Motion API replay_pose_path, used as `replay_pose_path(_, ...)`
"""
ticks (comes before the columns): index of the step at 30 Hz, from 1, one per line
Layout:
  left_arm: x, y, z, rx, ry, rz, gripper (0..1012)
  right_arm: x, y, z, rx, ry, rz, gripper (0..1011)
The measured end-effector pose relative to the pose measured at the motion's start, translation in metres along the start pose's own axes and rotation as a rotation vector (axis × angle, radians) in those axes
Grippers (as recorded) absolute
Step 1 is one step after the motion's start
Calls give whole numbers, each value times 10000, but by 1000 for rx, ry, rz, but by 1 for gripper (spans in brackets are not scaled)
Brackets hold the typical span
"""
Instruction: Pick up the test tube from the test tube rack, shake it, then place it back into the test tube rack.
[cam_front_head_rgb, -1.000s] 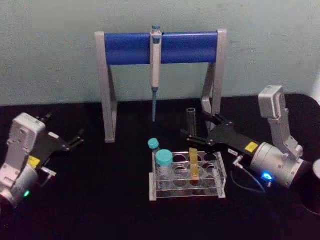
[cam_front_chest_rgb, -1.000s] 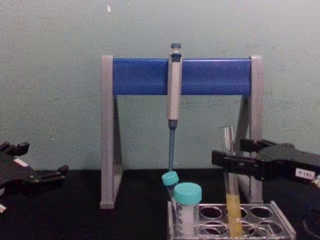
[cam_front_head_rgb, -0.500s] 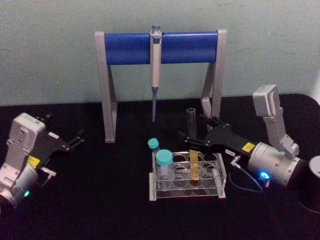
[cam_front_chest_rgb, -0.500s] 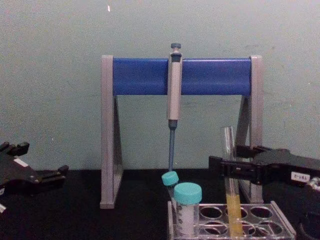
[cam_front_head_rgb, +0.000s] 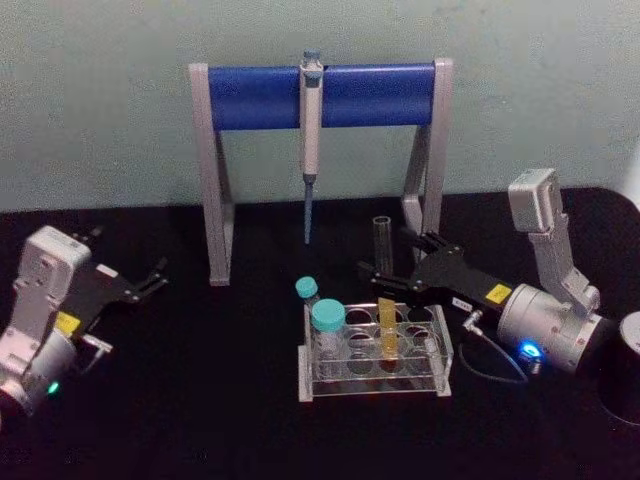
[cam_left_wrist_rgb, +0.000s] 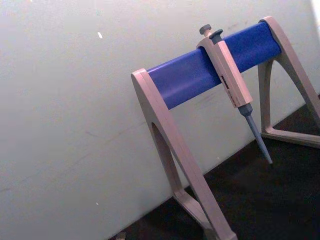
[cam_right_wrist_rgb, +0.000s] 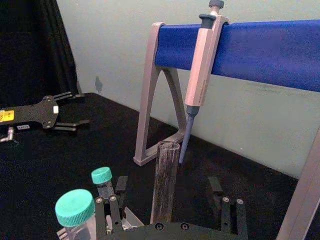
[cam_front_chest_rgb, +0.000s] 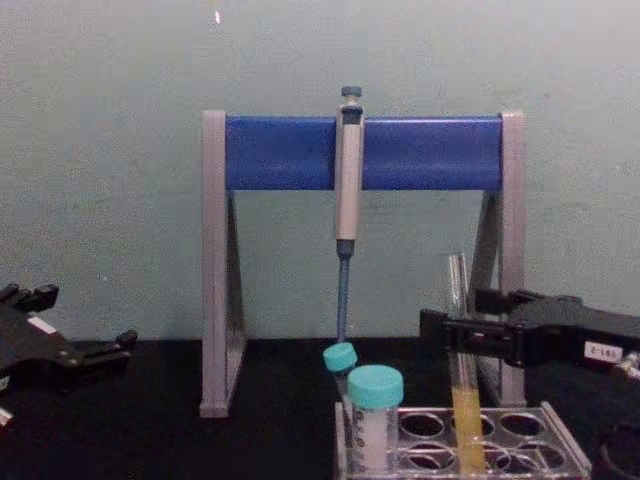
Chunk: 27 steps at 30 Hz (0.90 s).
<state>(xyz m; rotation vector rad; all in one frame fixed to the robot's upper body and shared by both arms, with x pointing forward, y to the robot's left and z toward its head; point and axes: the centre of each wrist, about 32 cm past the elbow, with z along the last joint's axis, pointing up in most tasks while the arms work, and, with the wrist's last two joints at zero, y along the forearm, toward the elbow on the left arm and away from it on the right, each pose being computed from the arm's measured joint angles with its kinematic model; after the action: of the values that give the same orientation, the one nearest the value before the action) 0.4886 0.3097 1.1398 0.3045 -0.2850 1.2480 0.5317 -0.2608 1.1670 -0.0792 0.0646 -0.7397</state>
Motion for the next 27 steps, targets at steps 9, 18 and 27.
replay_pose_path(9,0,0,0,0,0,0,1002,-2,0,0,1,-1,0,995)
replay_pose_path(18,0,0,0,0,0,0,1001,-3,0,0,1,-2,-1,767)
replay_pose_path(27,0,0,0,0,0,0,1001,-3,0,0,1,-2,-1,505)
